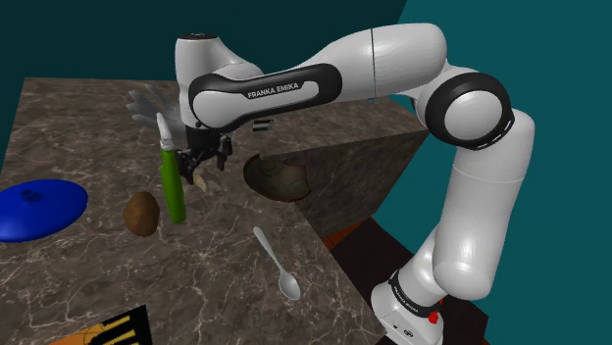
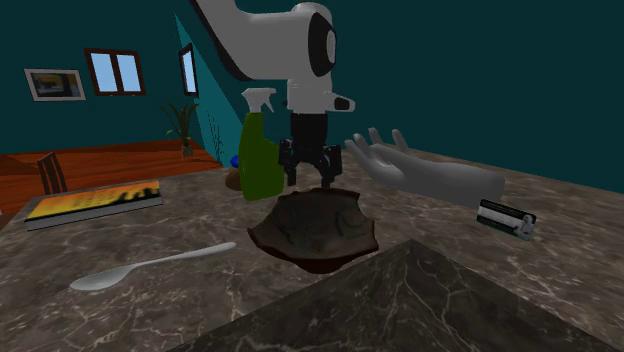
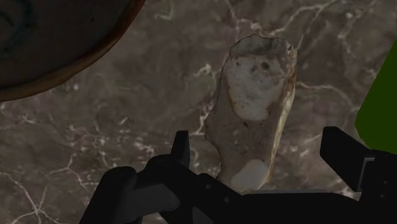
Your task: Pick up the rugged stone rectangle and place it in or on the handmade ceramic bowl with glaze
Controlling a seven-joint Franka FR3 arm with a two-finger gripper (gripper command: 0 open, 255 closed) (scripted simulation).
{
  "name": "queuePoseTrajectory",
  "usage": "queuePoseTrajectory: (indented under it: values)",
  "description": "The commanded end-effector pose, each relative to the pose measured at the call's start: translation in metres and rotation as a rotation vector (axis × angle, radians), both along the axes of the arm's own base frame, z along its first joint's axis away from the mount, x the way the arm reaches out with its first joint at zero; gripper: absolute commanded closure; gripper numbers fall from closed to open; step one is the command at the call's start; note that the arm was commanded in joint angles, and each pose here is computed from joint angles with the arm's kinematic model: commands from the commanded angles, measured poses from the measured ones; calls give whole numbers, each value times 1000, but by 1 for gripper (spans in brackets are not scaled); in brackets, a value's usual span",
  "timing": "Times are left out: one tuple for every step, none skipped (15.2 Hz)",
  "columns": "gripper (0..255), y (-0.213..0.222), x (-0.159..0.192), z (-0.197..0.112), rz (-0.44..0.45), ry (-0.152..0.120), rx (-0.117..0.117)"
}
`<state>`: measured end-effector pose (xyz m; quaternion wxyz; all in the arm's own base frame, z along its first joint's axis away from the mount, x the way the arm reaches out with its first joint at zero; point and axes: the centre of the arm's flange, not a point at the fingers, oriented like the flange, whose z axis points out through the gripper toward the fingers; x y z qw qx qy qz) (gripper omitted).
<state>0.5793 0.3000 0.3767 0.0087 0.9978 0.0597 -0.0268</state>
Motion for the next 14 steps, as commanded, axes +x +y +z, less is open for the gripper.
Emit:
queuePoseTrajectory:
  values:
    - [0, 0, 0, 0, 0, 0, 0]
    - [0, 0, 0, 0, 0, 0, 0]
    - [255, 0, 0, 0, 0, 0, 0]
    - [255, 0, 0, 0, 0, 0, 0]
    - [255, 0, 0, 0, 0, 0, 0]
    - [255, 0, 0, 0, 0, 0, 0]
    - [255, 0, 0, 0, 0, 0, 0]
    - [255, 0, 0, 0, 0, 0, 0]
    - [255, 0, 2, 1, 0, 0, 0]
    - [255, 1, 0, 1, 0, 0, 0]
    - [255, 0, 0, 1, 0, 0, 0]
    - [255, 0, 0, 0, 0, 0, 0]
    - [255, 0, 0, 5, 0, 0, 0]
    - [255, 0, 0, 10, 0, 0, 0]
